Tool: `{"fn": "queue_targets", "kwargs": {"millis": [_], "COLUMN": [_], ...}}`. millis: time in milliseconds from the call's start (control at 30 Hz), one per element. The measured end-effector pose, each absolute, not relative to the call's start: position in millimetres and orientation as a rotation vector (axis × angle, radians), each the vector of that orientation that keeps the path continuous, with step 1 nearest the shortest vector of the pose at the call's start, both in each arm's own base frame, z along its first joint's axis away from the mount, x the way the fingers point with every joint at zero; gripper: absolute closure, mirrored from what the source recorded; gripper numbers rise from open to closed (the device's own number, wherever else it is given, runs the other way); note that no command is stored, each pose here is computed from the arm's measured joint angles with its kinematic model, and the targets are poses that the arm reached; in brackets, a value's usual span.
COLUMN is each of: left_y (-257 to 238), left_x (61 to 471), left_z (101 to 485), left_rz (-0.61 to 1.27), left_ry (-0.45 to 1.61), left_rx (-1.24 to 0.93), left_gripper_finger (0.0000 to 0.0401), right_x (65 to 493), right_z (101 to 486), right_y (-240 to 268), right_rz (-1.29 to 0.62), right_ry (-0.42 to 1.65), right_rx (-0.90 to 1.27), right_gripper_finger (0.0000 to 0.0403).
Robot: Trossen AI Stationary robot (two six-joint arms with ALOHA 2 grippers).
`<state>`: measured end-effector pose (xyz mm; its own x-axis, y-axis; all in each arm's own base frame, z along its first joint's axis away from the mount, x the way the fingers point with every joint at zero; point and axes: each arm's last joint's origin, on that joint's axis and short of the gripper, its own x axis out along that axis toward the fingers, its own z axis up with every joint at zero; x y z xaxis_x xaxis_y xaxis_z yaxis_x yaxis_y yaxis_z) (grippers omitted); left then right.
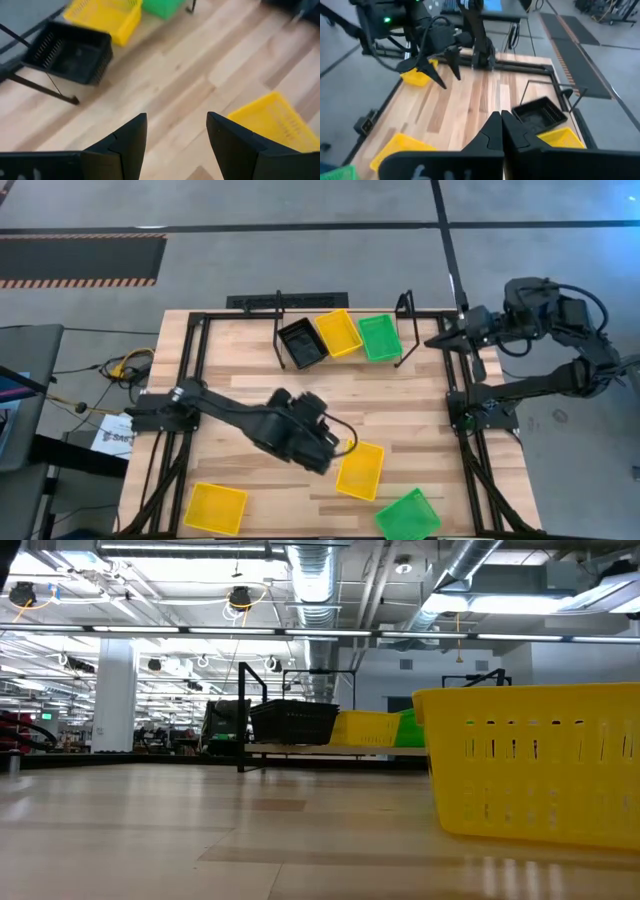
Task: Stack baskets on shelf by color
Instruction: Stack the left yellow bin on top of the yellow bin on the shelf
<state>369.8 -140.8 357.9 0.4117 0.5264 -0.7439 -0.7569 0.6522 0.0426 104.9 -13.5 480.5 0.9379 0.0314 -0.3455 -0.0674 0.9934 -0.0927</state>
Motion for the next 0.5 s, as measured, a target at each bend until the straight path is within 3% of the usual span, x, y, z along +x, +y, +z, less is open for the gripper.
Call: {"fn": "queue_targets", "kwargs": {"millis": [233,500], "left_y": [-150.6,-140.6], "left_x": [421.9,454.8], "left_z": [286.4,245.4], "left_rz": [0.832,0.614], "left_ry": [0.876,1.105], "left_rx": [-0.297,-0.406], "left_gripper_finger": [0.0207,0.0207], "right_x": [104.5,104.5], "right_z": [477.4,477.4], "right_y": [-13.4,-13.4], "right_rz": [0.062,0.064], "right_ry": [0.383,0.383], "right_rx": [-0.137,-0.139], "right_gripper_finger": [0.0400,0.0401]}}
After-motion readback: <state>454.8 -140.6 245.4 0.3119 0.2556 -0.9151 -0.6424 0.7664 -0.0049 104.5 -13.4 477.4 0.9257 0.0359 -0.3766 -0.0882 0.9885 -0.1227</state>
